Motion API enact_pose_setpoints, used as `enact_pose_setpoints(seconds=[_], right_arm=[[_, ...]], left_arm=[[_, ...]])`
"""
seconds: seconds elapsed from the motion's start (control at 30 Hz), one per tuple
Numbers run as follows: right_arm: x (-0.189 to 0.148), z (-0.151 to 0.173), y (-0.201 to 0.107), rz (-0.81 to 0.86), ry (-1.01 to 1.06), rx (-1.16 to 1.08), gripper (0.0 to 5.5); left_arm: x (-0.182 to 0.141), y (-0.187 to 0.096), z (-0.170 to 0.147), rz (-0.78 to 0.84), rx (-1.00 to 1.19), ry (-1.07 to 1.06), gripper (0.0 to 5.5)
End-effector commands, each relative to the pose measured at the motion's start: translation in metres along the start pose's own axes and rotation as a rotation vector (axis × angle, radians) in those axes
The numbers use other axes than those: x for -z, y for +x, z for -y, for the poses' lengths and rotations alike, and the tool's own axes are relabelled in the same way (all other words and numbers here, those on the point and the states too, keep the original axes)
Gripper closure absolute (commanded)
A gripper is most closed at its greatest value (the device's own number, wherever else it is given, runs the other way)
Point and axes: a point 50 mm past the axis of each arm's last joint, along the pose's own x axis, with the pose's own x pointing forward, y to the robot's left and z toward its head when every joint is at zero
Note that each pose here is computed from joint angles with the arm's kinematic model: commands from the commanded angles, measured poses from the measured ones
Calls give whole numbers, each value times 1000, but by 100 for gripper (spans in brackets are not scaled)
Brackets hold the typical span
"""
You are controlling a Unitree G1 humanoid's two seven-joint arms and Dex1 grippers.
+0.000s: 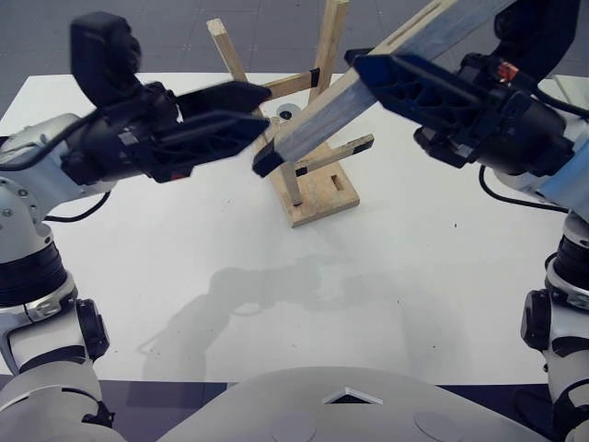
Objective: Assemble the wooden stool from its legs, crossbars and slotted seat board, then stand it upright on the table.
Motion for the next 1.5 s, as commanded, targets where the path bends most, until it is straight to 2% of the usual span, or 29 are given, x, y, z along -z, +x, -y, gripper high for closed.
enact_pose_setpoints(seconds=[0.03,0.17,0.3,0.33,0.4,0.57,0.77,1.03,1.27,1.33,1.5], right_arm=[[-16,10,-17,75,-78,139,345],[-33,39,-50,161,-155,395,345],[-16,83,-84,122,-196,740,346],[-9,90,-90,86,-215,789,346],[10,104,-101,18,-230,869,346],[57,134,-111,-146,-255,994,346],[89,137,-92,-172,-220,941,346],[120,106,-61,-255,-174,754,346],[148,66,-21,-279,-81,513,346],[149,60,-13,-275,-85,474,346],[110,62,-9,-246,-232,425,346]], left_arm=[[-7,-22,-20,40,-214,90,134],[21,-40,-61,-99,-565,240,77],[68,-65,-105,-357,-879,377,10],[77,-67,-114,-407,-934,409,10],[94,-64,-128,-438,-1001,437,10],[124,-33,-154,-464,-1033,437,10],[128,-21,-166,-510,-1011,484,10],[128,-56,-168,-562,-1150,472,10],[140,-68,-167,-573,-1159,426,10],[147,-69,-167,-568,-1141,401,10],[158,-66,-169,-597,-1076,397,10]])
